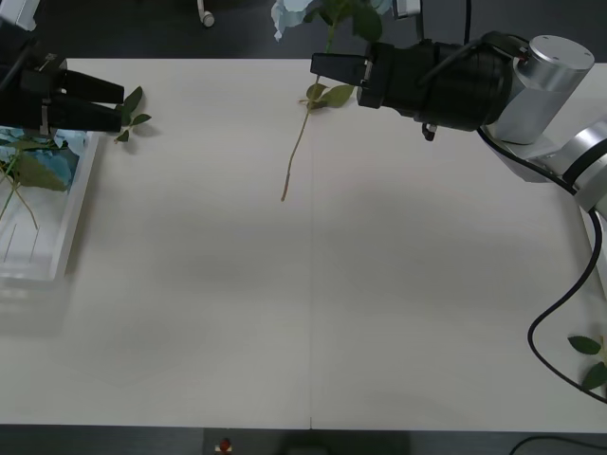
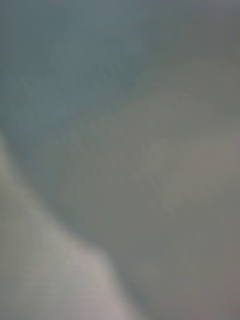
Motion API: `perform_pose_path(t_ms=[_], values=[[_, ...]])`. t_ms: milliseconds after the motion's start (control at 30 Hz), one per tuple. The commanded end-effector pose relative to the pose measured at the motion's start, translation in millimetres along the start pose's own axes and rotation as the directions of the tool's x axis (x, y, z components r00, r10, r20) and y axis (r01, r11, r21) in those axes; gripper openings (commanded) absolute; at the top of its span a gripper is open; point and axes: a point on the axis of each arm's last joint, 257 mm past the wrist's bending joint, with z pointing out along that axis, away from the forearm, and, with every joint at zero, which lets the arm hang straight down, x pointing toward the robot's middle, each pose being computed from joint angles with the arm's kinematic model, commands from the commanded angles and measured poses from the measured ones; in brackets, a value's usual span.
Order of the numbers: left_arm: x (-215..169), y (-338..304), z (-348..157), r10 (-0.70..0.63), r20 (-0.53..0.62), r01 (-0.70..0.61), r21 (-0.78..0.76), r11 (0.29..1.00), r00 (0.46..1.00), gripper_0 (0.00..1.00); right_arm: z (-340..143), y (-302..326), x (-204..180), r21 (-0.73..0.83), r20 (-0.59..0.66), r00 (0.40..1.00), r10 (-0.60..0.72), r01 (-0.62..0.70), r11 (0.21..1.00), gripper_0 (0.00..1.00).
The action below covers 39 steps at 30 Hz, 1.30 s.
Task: Put the red flowers into the right box and the blue flowers into the left box
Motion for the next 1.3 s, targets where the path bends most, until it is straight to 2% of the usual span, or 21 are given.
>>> perform_pose_path(t_ms=[33,200,400,767,1300], values=[[-2.4,-12.0,10.5,-0.148,-0.006,0.148,0.035,0.988,0.989,1.00,11.8,17.7,-34.2,-0.042,0.062,0.997,-0.049,0.052,0.998,0.00],[-4.3,-19.8,32.2,-0.269,-0.014,0.270,0.053,0.961,0.963,1.00,22.9,27.2,-41.5,-0.074,0.100,0.994,-0.037,0.045,0.996,0.00],[-4.8,-32.7,65.5,-0.308,-0.033,0.310,0.072,0.948,0.951,1.00,34.8,33.6,-38.5,-0.099,0.115,0.993,-0.018,0.029,0.995,0.00],[-7.2,-59.9,124.1,-0.328,-0.015,0.326,0.158,0.932,0.945,1.00,39.8,32.7,-39.8,-0.095,0.126,0.992,-0.011,0.023,0.995,0.00],[-14.9,-83.3,166.2,-0.317,0.007,0.307,0.228,0.924,0.948,1.00,39.1,33.5,-41.9,-0.100,0.137,0.991,0.002,0.012,0.995,0.00]])
